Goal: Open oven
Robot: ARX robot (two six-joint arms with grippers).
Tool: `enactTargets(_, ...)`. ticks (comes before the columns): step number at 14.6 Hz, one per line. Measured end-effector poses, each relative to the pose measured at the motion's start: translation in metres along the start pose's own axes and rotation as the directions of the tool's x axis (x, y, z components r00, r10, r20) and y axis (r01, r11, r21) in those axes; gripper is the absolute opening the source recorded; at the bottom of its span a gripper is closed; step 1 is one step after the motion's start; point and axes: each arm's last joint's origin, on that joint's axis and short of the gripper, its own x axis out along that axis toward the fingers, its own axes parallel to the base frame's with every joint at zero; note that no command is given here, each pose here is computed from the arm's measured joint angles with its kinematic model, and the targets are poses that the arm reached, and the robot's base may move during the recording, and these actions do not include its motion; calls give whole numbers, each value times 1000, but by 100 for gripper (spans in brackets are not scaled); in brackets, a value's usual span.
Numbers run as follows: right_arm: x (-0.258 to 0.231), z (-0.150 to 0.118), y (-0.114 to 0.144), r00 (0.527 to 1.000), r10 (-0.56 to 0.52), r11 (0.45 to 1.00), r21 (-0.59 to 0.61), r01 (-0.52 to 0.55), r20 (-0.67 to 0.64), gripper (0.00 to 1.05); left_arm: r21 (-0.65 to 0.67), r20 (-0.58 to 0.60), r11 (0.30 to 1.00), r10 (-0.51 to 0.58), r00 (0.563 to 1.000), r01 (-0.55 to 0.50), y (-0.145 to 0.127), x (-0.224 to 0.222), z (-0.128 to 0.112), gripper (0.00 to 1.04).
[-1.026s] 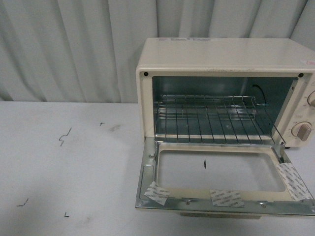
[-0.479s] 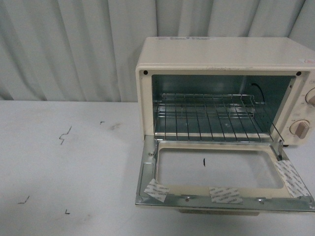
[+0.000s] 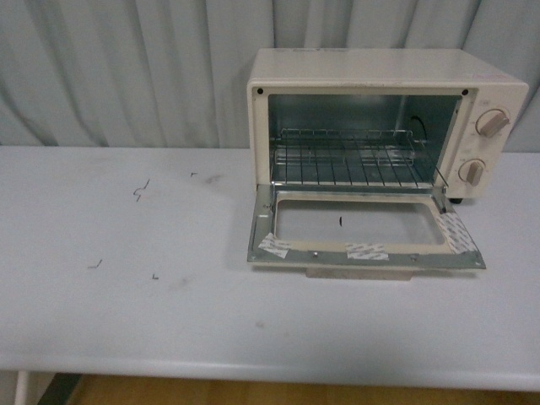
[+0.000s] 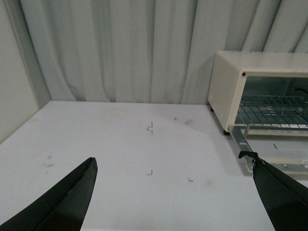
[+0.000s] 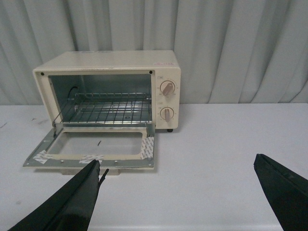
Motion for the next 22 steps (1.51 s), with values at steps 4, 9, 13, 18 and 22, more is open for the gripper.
enactTargets(4, 0, 0, 0, 1000, -1, 1000, 0, 1, -5, 98, 0, -2, 1000, -1, 1000, 1, 0, 0, 0, 98)
enactTargets(9, 0, 0, 0, 1000, 0, 1000, 0, 0, 3, 98, 0, 1, 1000, 0, 1000, 0, 0, 0, 0, 98)
enactTargets(13, 0, 0, 0, 1000, 0, 1000, 0, 0, 3, 98, 0, 1, 1000, 0, 1000, 0, 0, 0, 0, 98)
enactTargets(18, 0, 0, 0, 1000, 0, 1000, 0, 0, 3, 98, 0, 1, 1000, 0, 1000, 0, 0, 0, 0, 98)
enactTargets(22, 0, 0, 0, 1000, 0, 1000, 0, 0, 3, 98, 0, 1, 1000, 0, 1000, 0, 0, 0, 0, 98)
